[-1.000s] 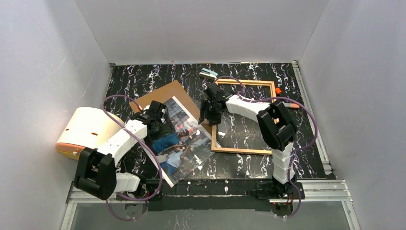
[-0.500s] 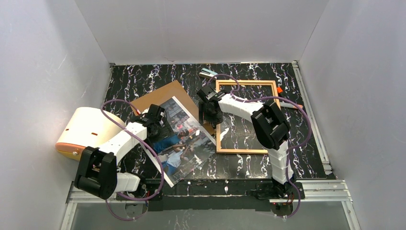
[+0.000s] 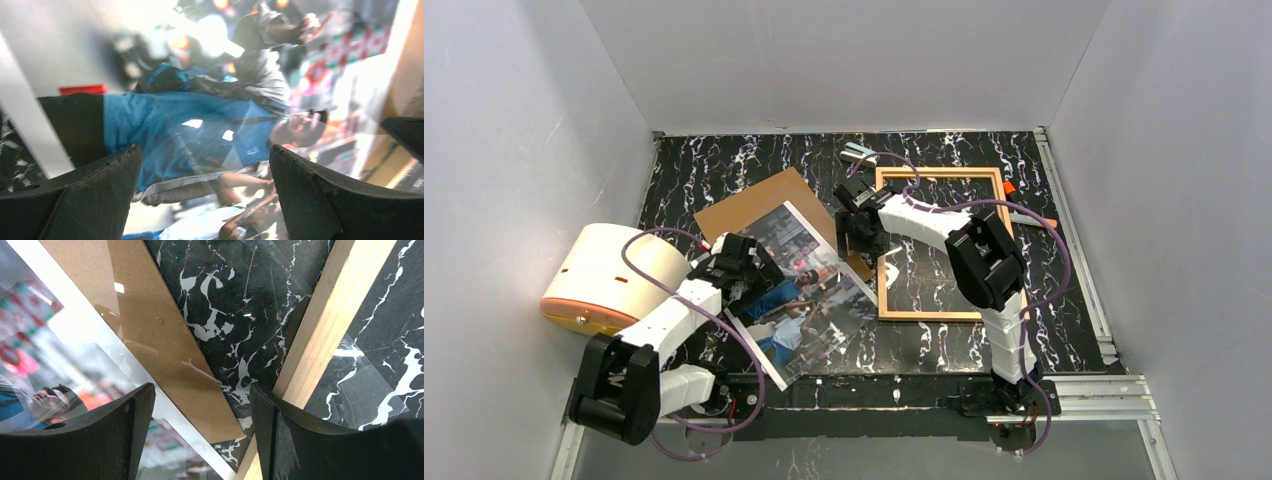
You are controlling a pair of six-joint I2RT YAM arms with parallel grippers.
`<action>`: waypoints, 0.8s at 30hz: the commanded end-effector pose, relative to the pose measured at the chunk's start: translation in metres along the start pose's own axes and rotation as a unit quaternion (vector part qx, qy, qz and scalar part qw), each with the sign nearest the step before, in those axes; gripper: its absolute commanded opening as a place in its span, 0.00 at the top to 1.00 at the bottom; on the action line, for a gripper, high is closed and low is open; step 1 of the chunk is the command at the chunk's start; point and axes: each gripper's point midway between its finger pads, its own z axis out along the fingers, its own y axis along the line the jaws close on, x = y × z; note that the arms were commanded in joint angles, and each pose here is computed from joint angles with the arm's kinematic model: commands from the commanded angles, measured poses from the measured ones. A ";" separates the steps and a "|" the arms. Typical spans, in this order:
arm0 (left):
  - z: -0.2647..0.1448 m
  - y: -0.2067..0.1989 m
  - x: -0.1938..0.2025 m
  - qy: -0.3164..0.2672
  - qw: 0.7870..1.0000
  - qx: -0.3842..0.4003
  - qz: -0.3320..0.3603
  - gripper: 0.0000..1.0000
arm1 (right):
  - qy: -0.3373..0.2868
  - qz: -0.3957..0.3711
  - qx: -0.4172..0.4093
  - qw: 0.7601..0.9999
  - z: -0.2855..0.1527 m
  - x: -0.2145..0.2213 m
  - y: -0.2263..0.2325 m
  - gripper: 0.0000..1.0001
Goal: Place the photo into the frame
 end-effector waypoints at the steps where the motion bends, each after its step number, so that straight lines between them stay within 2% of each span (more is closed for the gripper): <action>1: 0.015 -0.006 0.018 0.015 0.997 0.052 -0.046 0.02 | 0.062 -0.001 0.018 0.998 0.032 0.035 -0.011 0.22; 6: 0.021 -0.018 0.025 0.022 0.991 0.107 -0.083 0.03 | 0.088 -0.001 0.030 0.996 0.043 0.049 -0.017 0.22; 14: 0.021 -0.016 0.031 0.022 0.985 0.121 -0.120 0.05 | 0.116 -0.013 0.026 0.993 0.057 0.063 -0.018 0.22; 24: 0.000 -0.008 -0.005 -0.035 0.992 0.086 -0.090 0.04 | 0.157 0.000 -0.083 0.984 0.051 0.076 0.029 0.22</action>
